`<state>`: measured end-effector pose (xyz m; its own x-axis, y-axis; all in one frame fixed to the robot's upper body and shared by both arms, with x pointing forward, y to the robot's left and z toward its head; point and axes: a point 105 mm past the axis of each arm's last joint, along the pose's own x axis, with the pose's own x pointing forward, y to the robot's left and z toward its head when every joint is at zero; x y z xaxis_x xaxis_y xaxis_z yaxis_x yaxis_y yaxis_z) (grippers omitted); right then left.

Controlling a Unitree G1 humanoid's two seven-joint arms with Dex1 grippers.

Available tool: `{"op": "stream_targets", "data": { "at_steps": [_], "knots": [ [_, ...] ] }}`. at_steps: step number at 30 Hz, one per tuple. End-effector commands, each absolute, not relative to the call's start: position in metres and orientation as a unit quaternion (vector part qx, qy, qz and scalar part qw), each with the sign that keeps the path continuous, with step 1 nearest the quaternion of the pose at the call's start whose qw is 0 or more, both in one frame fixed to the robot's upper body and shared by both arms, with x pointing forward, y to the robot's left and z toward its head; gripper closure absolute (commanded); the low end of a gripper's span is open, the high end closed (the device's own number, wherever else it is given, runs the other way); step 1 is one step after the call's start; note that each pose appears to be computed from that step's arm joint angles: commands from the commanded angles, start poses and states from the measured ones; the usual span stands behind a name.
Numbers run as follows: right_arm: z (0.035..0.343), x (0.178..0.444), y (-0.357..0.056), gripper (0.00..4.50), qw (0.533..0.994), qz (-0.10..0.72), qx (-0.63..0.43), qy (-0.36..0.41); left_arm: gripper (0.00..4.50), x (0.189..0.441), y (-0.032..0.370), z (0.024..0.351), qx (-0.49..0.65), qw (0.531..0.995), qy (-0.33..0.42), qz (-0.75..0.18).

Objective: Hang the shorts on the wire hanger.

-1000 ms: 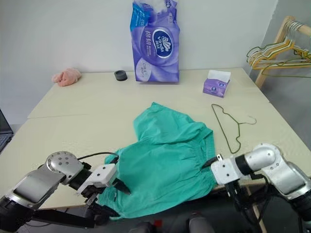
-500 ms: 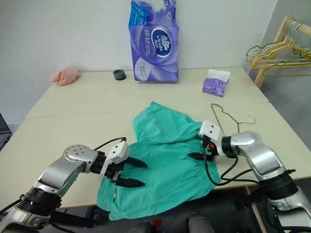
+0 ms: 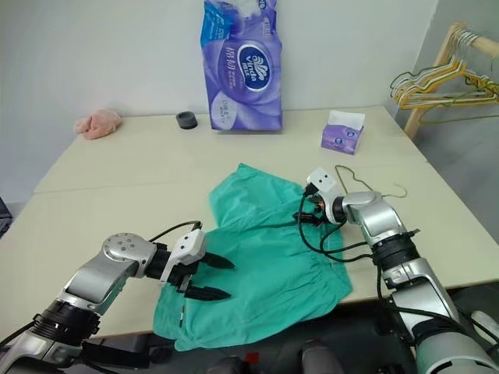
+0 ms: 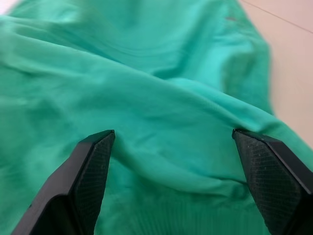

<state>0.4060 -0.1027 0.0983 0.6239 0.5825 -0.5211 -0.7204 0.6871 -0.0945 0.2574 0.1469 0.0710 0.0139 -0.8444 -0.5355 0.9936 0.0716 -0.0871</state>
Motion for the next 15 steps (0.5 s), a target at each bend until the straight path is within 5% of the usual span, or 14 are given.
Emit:
{"op": "stream_targets", "data": {
  "at_steps": [1, 7, 11, 15],
  "knots": [
    [0.126, 0.435, -0.112, 0.4, 0.923, 0.301, -0.174, 0.166, 0.84, 0.26, 0.143, 0.076, 0.17, 0.694, 0.218, -0.665],
    [0.152, 0.456, -0.122, 0.4, 0.945, 0.244, -0.198, 0.09, 0.84, 0.264, 0.14, 0.078, 0.169, 0.699, 0.211, -0.662],
    [0.155, 0.448, -0.116, 0.4, 0.944, 0.286, -0.12, 0.11, 0.84, 0.264, 0.141, 0.077, 0.17, 0.701, 0.21, -0.659],
    [0.138, 0.455, -0.123, 0.4, 0.957, 0.238, -0.093, 0.138, 0.84, 0.266, 0.139, 0.077, 0.17, 0.703, 0.209, -0.658]
  ]
}}
